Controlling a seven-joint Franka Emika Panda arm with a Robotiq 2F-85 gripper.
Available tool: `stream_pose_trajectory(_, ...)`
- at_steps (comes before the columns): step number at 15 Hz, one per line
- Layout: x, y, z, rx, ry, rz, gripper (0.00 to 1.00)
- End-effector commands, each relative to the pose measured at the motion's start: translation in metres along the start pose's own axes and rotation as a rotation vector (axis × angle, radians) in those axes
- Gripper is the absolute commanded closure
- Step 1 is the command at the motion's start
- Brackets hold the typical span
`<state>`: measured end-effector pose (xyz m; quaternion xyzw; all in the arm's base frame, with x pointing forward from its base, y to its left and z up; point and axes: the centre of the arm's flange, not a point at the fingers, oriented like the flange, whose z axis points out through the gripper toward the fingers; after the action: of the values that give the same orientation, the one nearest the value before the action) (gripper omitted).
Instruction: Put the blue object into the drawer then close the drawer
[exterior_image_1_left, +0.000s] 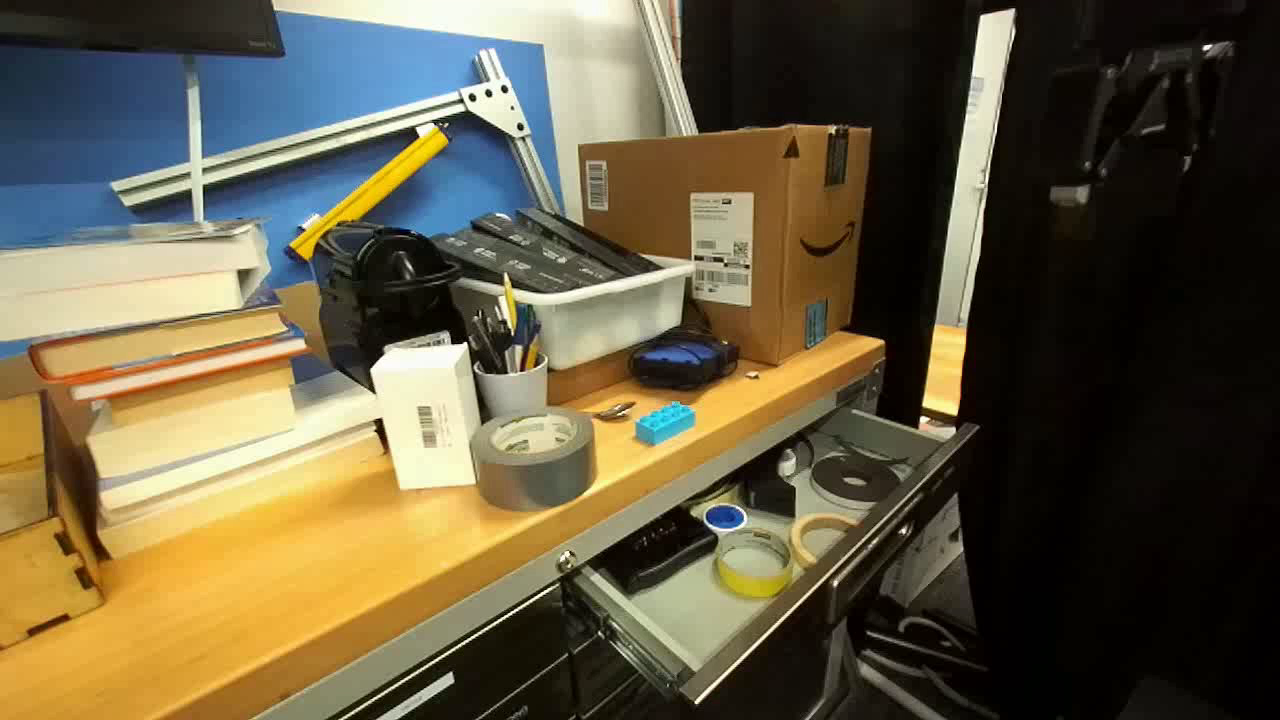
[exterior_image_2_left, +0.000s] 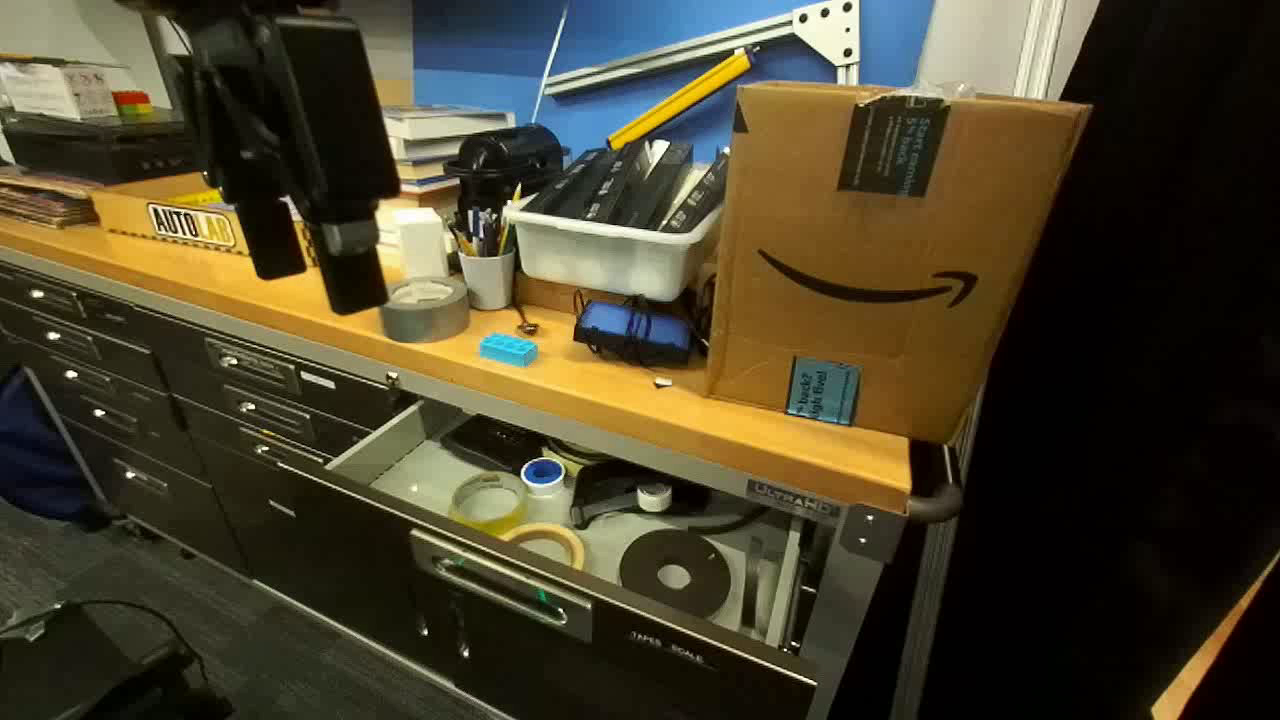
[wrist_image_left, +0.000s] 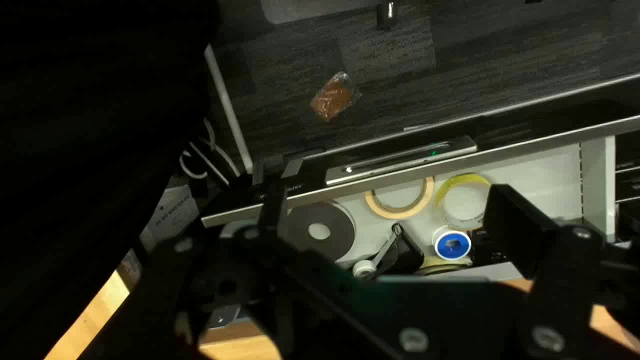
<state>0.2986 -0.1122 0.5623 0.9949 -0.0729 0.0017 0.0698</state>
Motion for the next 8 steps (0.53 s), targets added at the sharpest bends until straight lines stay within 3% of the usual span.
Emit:
stream_pose_trajectory(1, 0.0002, 0.0005, -0.0027, -0.001, 0.006, 0.001, 0.00)
stream_pose_trajectory(8, -0.0008, 0.0018, -0.0086, -0.001, 0.020, 0.004, 0.00)
